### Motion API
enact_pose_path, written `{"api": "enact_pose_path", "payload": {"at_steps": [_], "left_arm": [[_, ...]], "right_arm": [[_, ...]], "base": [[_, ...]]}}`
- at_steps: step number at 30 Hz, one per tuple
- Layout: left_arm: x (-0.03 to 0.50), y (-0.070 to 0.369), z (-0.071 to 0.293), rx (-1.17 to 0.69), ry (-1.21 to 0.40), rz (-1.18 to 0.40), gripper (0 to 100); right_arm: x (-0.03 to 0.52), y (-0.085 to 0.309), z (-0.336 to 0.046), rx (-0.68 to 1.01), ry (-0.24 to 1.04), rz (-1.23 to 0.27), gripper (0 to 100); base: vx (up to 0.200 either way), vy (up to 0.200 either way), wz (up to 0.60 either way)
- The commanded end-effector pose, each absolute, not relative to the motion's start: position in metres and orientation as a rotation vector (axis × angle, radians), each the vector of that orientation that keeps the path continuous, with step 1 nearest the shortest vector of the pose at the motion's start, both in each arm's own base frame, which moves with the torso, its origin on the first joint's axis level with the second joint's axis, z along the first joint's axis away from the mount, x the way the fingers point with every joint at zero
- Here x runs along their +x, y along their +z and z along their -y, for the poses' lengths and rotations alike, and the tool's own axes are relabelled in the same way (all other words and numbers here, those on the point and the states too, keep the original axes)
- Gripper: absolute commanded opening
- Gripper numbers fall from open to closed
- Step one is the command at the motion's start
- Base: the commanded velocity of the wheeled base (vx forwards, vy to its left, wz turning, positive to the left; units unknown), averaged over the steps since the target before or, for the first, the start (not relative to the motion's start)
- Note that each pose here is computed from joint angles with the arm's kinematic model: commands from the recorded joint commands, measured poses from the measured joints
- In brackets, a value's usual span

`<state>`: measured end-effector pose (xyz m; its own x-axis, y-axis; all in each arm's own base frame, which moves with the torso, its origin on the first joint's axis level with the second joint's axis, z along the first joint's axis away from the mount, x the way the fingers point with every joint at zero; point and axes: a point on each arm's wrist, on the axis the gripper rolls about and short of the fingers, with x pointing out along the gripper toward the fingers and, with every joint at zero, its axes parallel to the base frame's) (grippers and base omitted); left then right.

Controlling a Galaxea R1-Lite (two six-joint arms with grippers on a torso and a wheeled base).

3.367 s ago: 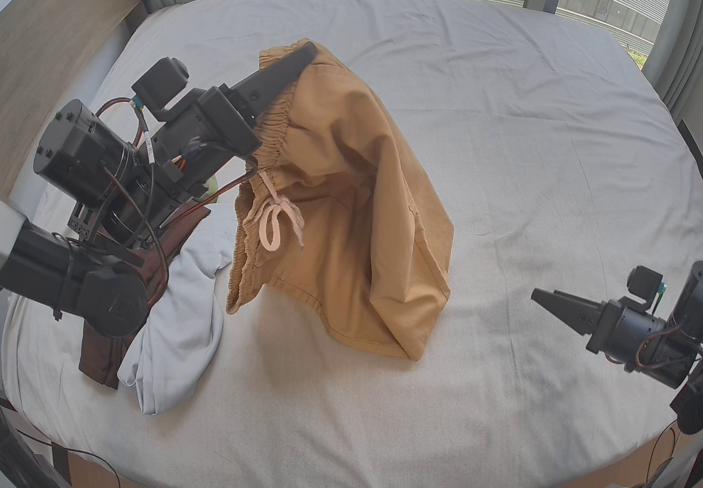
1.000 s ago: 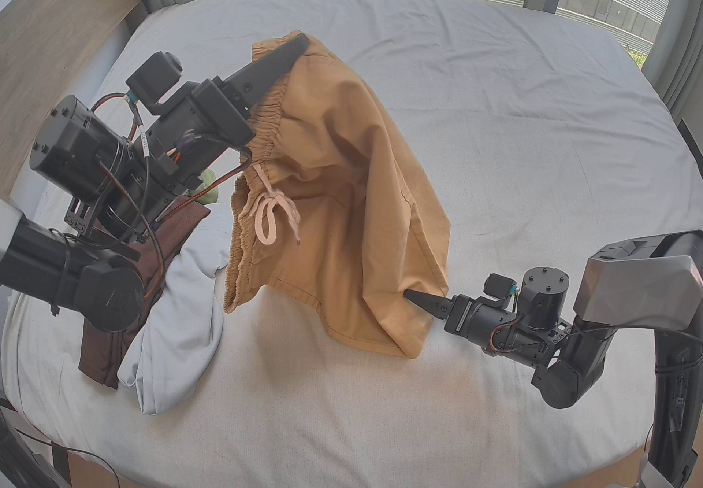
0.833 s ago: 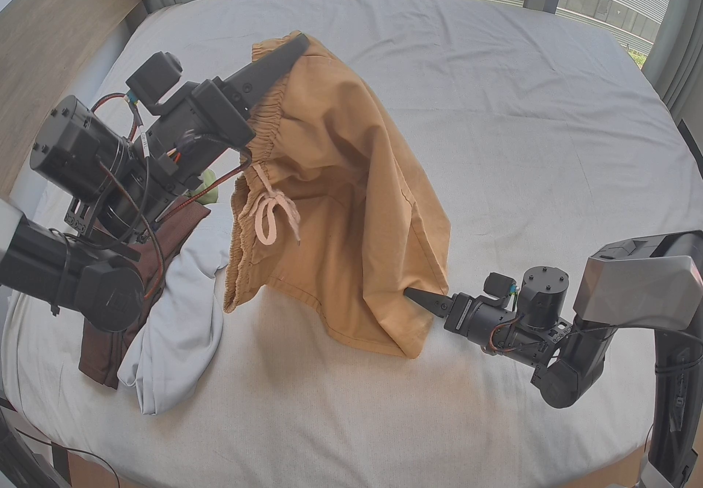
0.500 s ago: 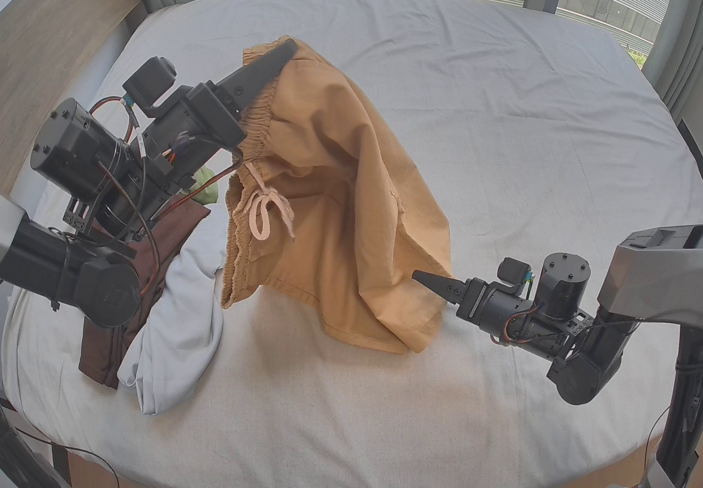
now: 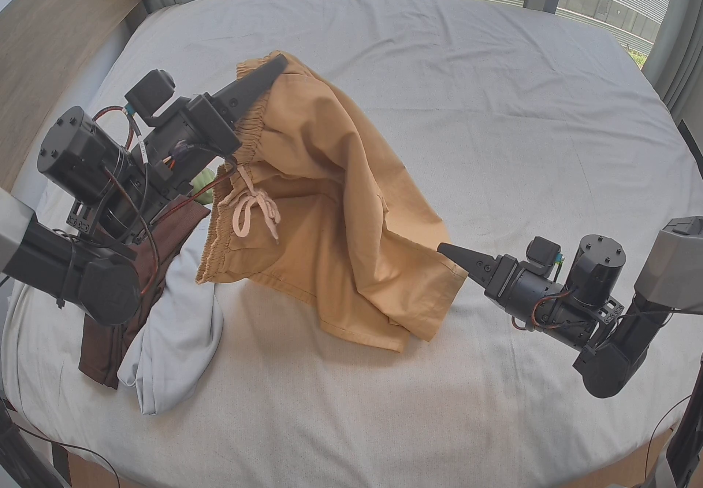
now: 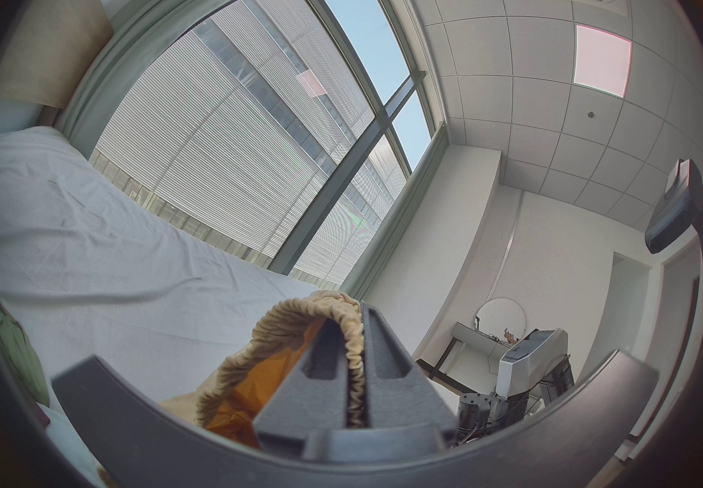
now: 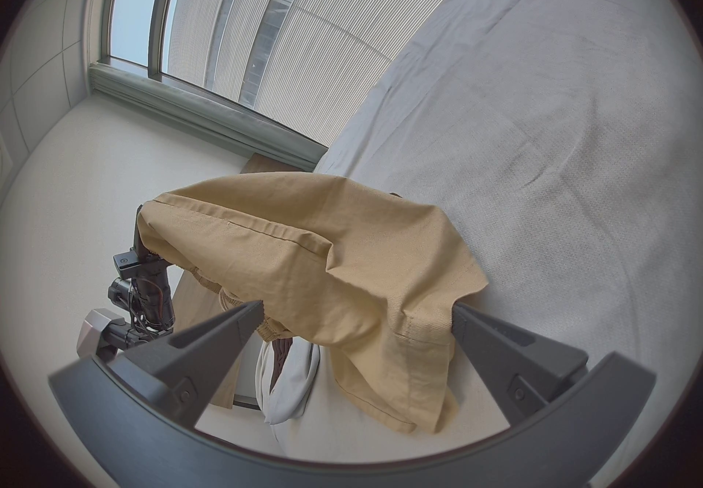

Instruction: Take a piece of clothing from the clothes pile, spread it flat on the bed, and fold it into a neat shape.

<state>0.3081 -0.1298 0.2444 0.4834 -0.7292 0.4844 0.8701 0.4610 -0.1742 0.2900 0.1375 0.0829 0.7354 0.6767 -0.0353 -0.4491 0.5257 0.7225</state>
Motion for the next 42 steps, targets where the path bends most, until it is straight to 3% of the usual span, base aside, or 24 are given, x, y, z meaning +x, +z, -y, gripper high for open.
{"api": "enact_pose_path", "payload": {"at_steps": [1,18,29,30,42], "left_arm": [[0.310,0.240,0.131,-0.432,-1.009,0.352,0],[0.310,0.241,0.131,-0.431,-1.010,0.358,0],[0.310,0.241,0.131,-0.431,-1.010,0.358,0],[0.310,0.241,0.131,-0.431,-1.010,0.358,0],[0.308,0.238,0.129,-0.435,-1.007,0.343,0]], "right_arm": [[0.296,0.076,-0.142,0.758,0.691,-0.346,100],[0.296,0.052,-0.170,0.746,0.740,-0.426,100],[0.304,0.060,-0.172,0.750,0.744,-0.368,100],[0.305,0.061,-0.172,0.750,0.741,-0.364,0],[0.311,0.075,-0.160,0.761,0.704,-0.294,0]], "base": [[0.000,0.000,0.00],[0.000,0.000,0.00],[0.000,0.000,0.00],[0.000,0.000,0.00],[0.000,0.000,0.00]]}}
